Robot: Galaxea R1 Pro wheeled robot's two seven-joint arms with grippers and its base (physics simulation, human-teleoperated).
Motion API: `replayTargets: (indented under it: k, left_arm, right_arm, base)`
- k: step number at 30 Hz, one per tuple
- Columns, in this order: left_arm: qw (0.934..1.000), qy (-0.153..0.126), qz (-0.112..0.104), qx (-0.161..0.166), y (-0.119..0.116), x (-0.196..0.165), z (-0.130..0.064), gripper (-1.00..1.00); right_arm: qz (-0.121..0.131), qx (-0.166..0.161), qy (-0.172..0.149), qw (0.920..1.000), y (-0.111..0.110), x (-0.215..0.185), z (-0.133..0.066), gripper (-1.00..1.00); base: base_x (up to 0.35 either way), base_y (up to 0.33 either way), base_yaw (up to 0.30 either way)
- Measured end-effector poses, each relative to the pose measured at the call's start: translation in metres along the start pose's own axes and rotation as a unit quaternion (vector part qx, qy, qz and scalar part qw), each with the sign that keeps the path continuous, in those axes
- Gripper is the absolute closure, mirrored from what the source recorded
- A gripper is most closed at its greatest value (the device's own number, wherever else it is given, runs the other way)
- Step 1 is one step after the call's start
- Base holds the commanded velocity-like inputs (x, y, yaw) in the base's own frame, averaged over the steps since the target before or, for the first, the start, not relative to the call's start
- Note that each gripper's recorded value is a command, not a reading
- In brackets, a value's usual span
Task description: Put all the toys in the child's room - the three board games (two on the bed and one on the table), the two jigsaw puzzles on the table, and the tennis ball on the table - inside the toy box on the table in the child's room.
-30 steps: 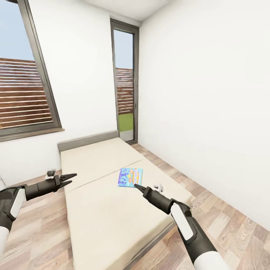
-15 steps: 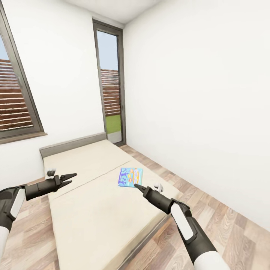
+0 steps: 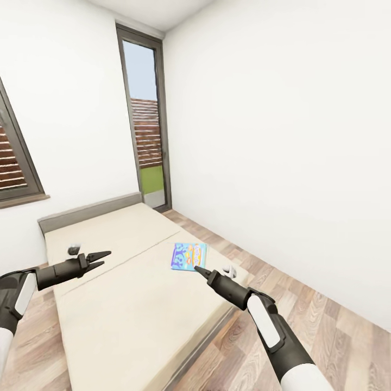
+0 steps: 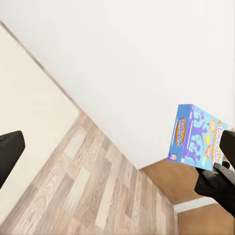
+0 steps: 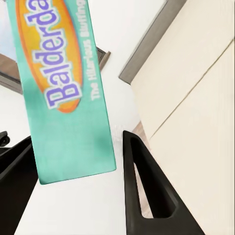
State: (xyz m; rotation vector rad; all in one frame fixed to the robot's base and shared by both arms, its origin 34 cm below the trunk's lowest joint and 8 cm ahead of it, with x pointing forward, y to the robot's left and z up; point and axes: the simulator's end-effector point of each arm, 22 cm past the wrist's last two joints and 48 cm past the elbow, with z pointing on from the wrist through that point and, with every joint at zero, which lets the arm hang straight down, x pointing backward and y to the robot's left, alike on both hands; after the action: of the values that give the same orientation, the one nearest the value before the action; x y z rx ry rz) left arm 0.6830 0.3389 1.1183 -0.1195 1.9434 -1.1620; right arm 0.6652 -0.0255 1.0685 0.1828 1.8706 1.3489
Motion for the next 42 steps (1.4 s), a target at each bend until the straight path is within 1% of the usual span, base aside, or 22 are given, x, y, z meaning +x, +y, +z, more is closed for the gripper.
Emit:
replayTargets:
  k: [23,30,42]
  left_arm:
    - [1.0000,0.005,-0.005,-0.004,0.007,0.004,0.003,-1.00]
    - [1.0000,0.006,-0.006,-0.005,0.009,0.005,0.004,-1.00]
    - [0.9999,0.008,-0.008,-0.007,0.012,0.007,0.005,-1.00]
  right_arm:
    - [0.004,0.005,0.003,1.0000,-0.008,0.003,0.001,1.00]
    - [0.006,0.006,0.004,1.0000,-0.010,0.004,0.002,1.00]
    - [0.009,0.009,0.005,0.9999,-0.013,0.006,0.002,1.00]
  base:
    - [0.000,0.000,-0.257]
    - [0.000,-0.082,-0.260]
    - [0.000,-0.008,-0.260]
